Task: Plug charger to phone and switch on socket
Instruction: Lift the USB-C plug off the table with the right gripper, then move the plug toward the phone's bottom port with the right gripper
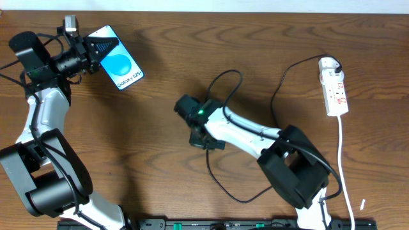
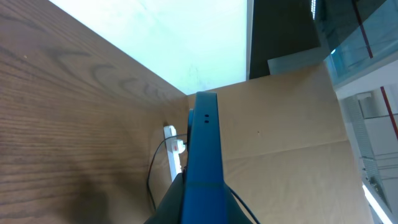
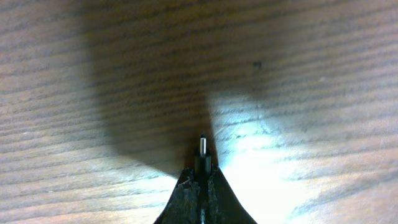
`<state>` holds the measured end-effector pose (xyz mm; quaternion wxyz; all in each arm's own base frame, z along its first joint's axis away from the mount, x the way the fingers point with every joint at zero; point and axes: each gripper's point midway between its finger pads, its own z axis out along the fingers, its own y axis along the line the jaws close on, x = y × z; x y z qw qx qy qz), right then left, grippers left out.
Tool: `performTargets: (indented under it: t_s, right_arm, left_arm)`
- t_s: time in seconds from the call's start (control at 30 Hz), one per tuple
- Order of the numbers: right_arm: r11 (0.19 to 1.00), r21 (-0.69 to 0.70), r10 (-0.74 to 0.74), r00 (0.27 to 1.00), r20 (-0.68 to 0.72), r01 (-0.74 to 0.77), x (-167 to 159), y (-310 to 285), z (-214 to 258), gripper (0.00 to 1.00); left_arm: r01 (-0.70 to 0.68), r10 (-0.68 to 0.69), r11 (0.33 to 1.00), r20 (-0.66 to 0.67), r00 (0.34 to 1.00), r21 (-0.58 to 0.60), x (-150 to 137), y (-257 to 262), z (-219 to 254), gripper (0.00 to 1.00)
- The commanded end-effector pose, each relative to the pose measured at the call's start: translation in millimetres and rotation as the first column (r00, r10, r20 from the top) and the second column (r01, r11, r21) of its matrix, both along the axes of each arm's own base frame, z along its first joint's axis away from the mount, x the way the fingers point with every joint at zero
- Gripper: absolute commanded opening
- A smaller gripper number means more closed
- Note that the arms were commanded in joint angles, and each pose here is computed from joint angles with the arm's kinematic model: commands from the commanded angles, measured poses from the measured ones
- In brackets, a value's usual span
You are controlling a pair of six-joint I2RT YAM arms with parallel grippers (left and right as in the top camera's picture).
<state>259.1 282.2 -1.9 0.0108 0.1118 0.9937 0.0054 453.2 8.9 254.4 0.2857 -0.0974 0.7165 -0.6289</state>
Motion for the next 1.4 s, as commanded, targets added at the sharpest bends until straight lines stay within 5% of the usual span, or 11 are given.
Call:
performTargets:
  t_s: [0.0,0.27,0.4,0.53,0.8,1.1,1.37]
  right_arm:
    - [0.997,0.033,0.073,0.992,-0.098,-0.070,1,-13,-15,0.01]
    - [0.923,0.384,0.122,0.964,-0.237,-0.023,7,9,8,0.01]
    - [0.678,0.720,0.326,0.938,-0.119,-0.145,19,48,47,0.01]
    - [0.431,0.866,0.410,0.910,0.065,-0.256,32,69,82,0.01]
    - [0.115,0.865,0.453,0.801,0.391,-0.488,41,92,123,0.01]
    - [-0.134,0.818,0.432,0.710,0.556,-0.559,36,98,160,0.04]
    - [-0.252,0.754,0.404,0.642,0.652,-0.607,34,99,178,0.01]
  left_arm:
    - [0.023,-0.024,1.000,0.052,0.998,0.019,-7,-4,14,0.07]
    - [0.023,-0.024,1.000,0.052,0.998,0.019,-7,-4,14,0.07]
    - [0.023,-0.024,1.000,0.052,0.998,0.019,-7,-4,14,0.08]
    - [0.023,-0.024,1.000,0.051,0.998,0.019,-7,-4,14,0.08]
    - [0.023,-0.024,1.000,0.052,0.998,0.019,-7,-4,14,0.07]
    - [0.034,-0.034,0.999,0.041,0.999,0.012,-7,-8,14,0.07]
    - [0.068,-0.068,0.998,0.028,0.997,0.004,-7,-24,14,0.08]
